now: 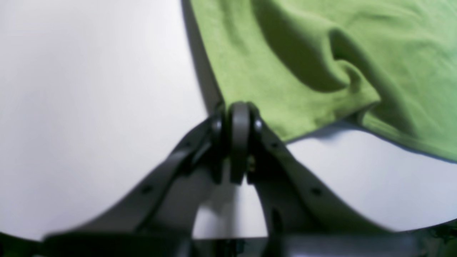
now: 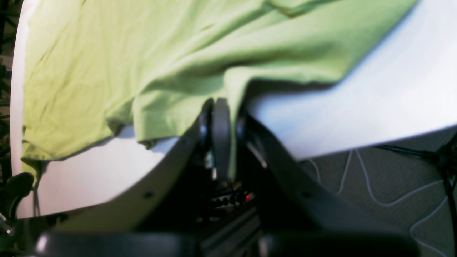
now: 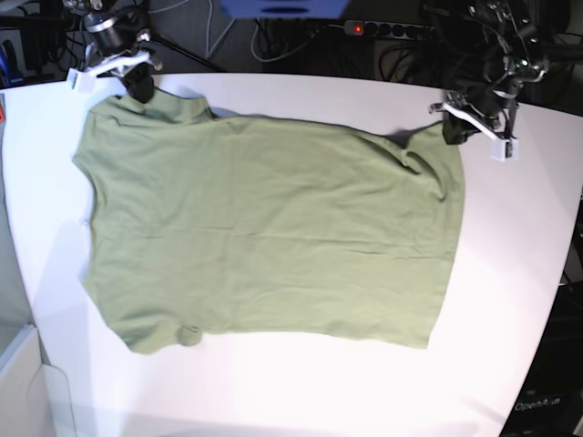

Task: Fold the T-shirt properly
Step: 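Lower the left gripper to the other shoulder corner and grasp it, then lift both shoulder corners and fold the collar edge over the shirt body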

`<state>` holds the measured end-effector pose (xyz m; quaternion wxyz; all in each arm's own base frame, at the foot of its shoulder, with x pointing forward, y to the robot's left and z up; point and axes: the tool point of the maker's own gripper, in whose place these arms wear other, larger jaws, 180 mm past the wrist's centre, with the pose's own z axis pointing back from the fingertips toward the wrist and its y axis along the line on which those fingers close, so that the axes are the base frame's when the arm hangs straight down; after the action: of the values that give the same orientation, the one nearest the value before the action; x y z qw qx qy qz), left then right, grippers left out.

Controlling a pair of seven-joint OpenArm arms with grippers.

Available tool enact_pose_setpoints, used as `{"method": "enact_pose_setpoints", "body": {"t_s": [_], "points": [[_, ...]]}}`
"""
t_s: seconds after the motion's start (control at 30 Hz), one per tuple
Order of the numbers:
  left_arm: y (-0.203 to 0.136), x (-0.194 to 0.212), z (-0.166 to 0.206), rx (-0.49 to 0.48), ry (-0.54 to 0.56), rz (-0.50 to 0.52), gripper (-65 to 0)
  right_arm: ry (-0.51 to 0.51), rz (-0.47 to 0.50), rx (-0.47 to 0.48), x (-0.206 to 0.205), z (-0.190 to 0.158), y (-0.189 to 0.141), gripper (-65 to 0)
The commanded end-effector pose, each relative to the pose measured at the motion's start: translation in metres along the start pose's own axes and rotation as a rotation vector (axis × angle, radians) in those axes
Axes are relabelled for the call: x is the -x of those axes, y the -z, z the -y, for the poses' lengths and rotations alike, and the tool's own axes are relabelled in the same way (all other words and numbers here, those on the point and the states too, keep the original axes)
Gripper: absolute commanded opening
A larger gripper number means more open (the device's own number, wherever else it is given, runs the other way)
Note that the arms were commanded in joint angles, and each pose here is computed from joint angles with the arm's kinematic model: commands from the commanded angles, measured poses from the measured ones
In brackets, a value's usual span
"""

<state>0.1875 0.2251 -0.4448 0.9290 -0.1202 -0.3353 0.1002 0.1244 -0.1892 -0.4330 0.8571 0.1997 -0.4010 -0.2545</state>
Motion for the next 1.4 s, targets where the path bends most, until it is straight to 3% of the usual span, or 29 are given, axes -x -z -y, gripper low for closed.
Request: {"method": "enact_pose_setpoints", "body": {"t_s": [0.0,0.17,0.37,0.47,0.77,1.03,1.37], "points": [[-0.005,0.024,-0.013,-0.051,0.008,-0.106,-62.4,-0.012,0.013,-0.009,-0.005,-0.002,-0.003,-64.4],[-0.014,0.015,-0.027,-0.093,-0.021,-0.067,-62.4,-0.069,0.052,-0.058,-0.023,-0.022,-0.002,-64.4],[-0.026,-0.02,-0.02,-0.103,0.038,0.024,-62.4,-0.174,0.104,-0.091,-0.044,-0.047,-0.002,-64.3],[-0.027,-0.041,-0.013,-0.095,0.06,0.073,-62.4,-0.176,0.127,-0.075,-0.053,-0.049,0.003,-64.3],[-0.012,-0.081,0.0,-0.067,0.071,0.069,-62.4,-0.209,0.194,-0.1,-0.085,-0.061,0.018,-64.3],[-0.002,-0.124,0.014,-0.043,0.077,0.095,-62.4,-0.245,0.175,-0.14,-0.115,-0.084,0.047,-64.3],[0.003,-0.179,0.029,-0.008,0.076,0.2,-62.4,-0.241,0.205,-0.136,-0.163,-0.107,0.08,-64.3]]}}
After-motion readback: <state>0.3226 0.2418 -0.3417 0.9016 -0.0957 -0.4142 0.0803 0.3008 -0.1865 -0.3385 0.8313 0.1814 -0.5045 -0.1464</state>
